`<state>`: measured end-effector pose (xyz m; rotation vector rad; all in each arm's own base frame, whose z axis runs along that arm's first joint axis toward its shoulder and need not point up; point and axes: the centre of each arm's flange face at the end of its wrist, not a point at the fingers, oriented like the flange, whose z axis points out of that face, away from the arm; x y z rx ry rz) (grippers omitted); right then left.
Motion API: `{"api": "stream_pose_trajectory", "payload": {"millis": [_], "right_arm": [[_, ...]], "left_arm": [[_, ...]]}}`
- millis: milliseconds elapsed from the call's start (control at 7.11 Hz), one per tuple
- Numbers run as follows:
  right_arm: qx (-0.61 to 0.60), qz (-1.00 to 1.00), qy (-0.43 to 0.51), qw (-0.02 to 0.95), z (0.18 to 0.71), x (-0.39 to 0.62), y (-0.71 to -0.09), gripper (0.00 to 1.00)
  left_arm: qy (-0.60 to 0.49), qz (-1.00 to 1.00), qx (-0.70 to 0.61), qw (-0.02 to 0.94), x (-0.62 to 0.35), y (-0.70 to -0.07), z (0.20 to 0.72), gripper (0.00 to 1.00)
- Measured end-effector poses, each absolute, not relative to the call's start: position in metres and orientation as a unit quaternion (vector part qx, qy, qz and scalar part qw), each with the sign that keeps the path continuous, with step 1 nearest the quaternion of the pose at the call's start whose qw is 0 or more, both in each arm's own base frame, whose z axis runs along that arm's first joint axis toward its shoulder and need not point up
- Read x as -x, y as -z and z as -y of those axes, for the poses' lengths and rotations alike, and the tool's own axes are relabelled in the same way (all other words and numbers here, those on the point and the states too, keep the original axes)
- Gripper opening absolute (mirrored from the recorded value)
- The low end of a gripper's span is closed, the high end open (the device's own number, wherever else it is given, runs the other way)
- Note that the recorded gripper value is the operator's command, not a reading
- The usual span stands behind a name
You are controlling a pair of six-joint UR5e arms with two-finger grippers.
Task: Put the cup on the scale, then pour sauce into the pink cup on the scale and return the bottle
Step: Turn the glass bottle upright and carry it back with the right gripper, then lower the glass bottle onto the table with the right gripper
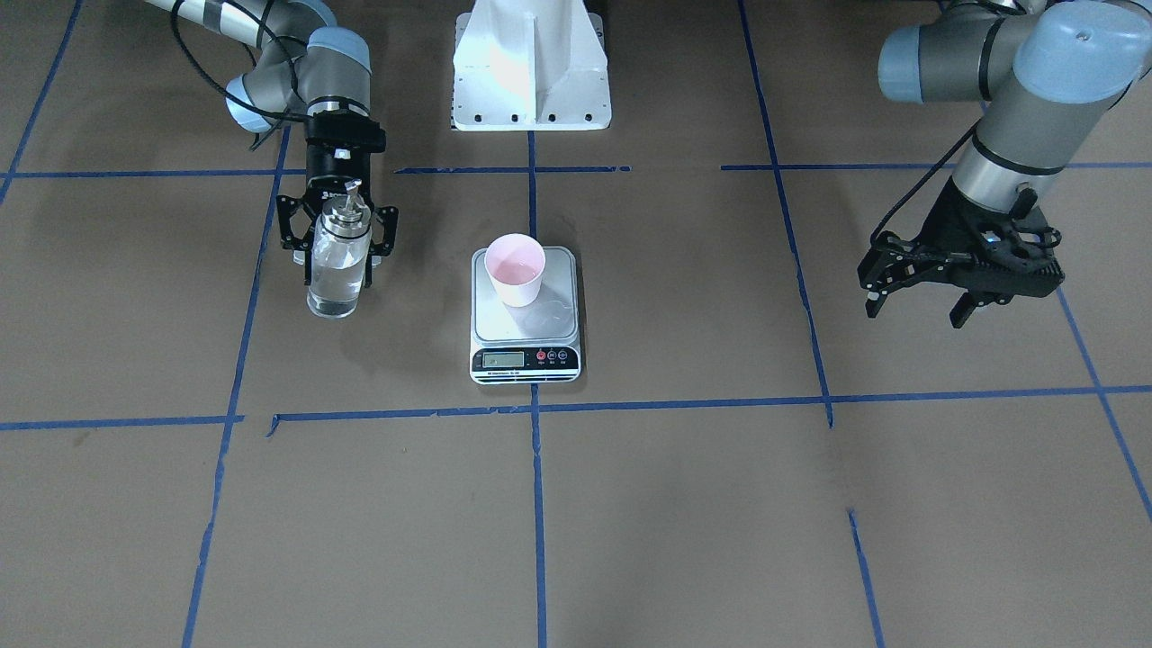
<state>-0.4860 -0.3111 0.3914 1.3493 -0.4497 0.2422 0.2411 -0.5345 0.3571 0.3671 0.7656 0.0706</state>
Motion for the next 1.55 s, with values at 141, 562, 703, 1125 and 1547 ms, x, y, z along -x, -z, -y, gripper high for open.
{"api": "stream_pose_trajectory", "payload": {"millis": [141,562,703,1125,1547], "right_arm": [[-0.606,0.235,-0.144,0.747,0.31,0.48,-0.402,0.0],[-0.579,0.29,-0.208,0.733,0.304,0.449,-0.446,0.0],[-0.573,0.294,-0.215,0.734,0.303,0.441,-0.458,0.0],[-0.558,0.307,-0.229,0.736,0.302,0.434,-0.474,0.0],[-0.553,0.304,-0.225,0.742,0.301,0.432,-0.485,0.0]], "left_arm": [[-0.033,-0.371,-0.179,0.911,-0.241,-0.356,0.534,1.0],[-0.031,-0.372,-0.182,0.91,-0.239,-0.353,0.533,1.0],[-0.031,-0.373,-0.183,0.909,-0.239,-0.352,0.533,1.0],[-0.022,-0.376,-0.182,0.908,-0.238,-0.348,0.532,1.0],[-0.021,-0.377,-0.183,0.908,-0.237,-0.346,0.531,1.0]]}}
